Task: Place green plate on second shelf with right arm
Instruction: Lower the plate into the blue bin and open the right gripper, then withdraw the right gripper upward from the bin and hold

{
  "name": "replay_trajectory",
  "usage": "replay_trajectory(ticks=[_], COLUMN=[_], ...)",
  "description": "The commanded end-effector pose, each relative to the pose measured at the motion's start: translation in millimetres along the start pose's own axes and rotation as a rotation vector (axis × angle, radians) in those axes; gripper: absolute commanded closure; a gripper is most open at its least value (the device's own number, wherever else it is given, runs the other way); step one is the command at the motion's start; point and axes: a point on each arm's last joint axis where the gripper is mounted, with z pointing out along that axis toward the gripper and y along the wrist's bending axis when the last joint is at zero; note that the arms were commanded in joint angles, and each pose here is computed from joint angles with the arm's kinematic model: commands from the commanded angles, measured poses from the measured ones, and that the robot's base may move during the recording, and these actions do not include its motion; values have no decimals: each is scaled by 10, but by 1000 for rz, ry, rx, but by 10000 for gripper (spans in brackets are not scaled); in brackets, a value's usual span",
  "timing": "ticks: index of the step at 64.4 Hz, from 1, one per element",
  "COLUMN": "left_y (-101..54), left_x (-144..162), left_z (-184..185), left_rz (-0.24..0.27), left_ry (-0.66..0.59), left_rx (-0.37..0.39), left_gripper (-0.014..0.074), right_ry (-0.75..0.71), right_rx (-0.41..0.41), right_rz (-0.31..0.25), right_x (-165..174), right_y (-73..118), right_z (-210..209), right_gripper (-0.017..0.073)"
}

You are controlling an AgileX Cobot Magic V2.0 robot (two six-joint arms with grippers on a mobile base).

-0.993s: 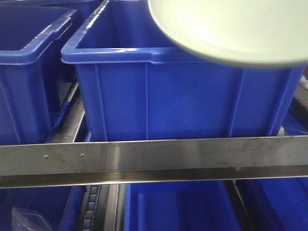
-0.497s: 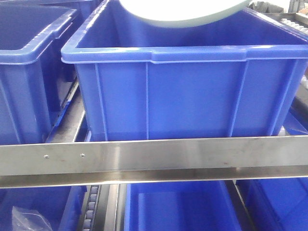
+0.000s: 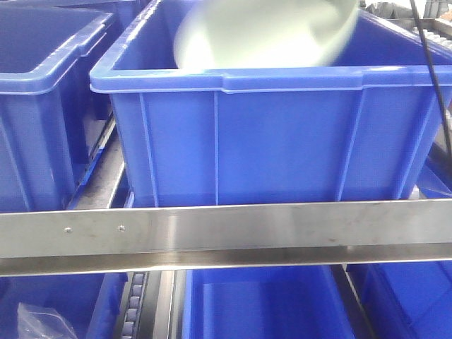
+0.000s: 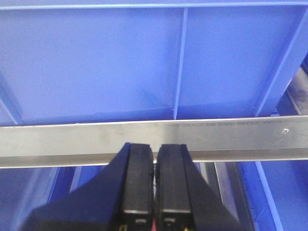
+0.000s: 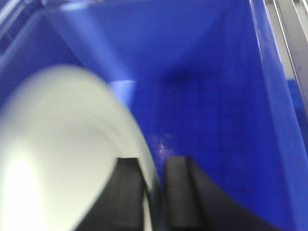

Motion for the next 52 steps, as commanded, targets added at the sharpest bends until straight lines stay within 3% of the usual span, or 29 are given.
replay_trajectory(ticks=[1,14,20,24,27,38,52], left_y=[-15,-15,-15,-15,-15,-15,-15], left_x=[69,69,69,69,69,69,69], left_z=[27,27,27,27,27,27,27], left_rz=[-3,-3,-3,-3,-3,-3,-3], left_ry=[-43,-43,-43,-43,-43,-43,-43], left_rx=[11,11,11,11,11,11,11], left_gripper=[469,469,469,469,469,469,469], right_ry=[-163,-147,-132,-116,-107,-63,-79], right_rx=[-72,-56,-35,-15,-1,63,38], right_rz=[-15,-15,-14,-12,-11,-54,-71], right_x=[-339,-353,-394,-423,-447,-446,-57], right_y=[118,111,106,100,96,47,-45], right_z=[-176,-226,-329,-416,-489,-832,-1349], right_gripper=[162,221,373,531,491,503,503])
